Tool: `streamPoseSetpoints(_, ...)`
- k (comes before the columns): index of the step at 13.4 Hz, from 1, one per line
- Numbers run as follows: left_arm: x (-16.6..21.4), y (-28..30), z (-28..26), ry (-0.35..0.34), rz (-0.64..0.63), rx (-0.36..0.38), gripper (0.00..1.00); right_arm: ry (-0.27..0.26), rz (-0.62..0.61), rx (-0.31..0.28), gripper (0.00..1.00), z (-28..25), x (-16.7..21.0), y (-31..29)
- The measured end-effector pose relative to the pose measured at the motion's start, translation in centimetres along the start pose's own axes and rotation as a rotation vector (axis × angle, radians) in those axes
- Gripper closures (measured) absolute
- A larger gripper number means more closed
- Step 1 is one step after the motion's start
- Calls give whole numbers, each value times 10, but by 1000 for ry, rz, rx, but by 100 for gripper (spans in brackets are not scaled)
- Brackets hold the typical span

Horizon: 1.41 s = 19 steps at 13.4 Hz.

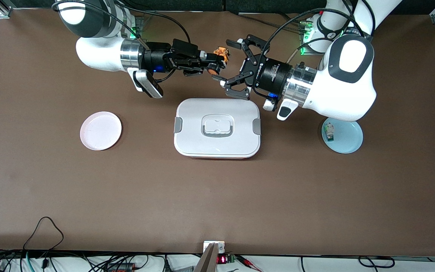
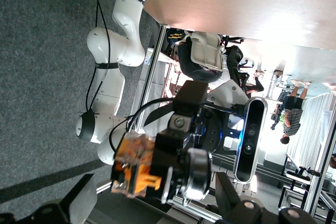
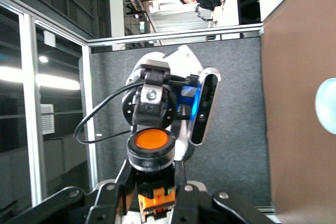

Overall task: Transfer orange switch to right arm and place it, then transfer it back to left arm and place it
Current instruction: 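Open the left gripper and pull it back from the switch, then carry the switch to the pink plate while the left gripper withdraws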

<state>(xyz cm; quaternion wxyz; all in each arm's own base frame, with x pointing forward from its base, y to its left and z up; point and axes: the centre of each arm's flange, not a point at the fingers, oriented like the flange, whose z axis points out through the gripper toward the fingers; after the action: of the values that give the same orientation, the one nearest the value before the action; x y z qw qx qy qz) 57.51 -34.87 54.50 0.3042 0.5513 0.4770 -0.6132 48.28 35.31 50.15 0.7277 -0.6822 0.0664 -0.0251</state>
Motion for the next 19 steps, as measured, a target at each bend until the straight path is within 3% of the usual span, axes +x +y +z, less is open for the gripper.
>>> streamPoseSetpoints(6, 0, 2, -15, -1, 5, -20, 1, -16, -53, -63, 66, -10, 7, 1)
streamPoseSetpoints(8, -5, -1, -23, 43, 60, -6, 1, -22, -69, -84, 66, -13, 9, 1)
streamPoseSetpoints(11, -18, -14, -26, 164, 181, 69, 1, -54, -128, -161, 66, -20, 13, 4)
streamPoseSetpoints(13, -23, -26, -26, 285, 305, 153, 1, -76, -179, -232, 66, -30, 19, 7)
streamPoseSetpoints(16, -27, -55, -29, 503, 542, 356, 1, -112, -253, -339, 66, -45, 28, 11)
streamPoseSetpoints(19, -24, -82, -64, 699, 781, 557, 0, -181, -355, -496, 66, -61, 36, 17)
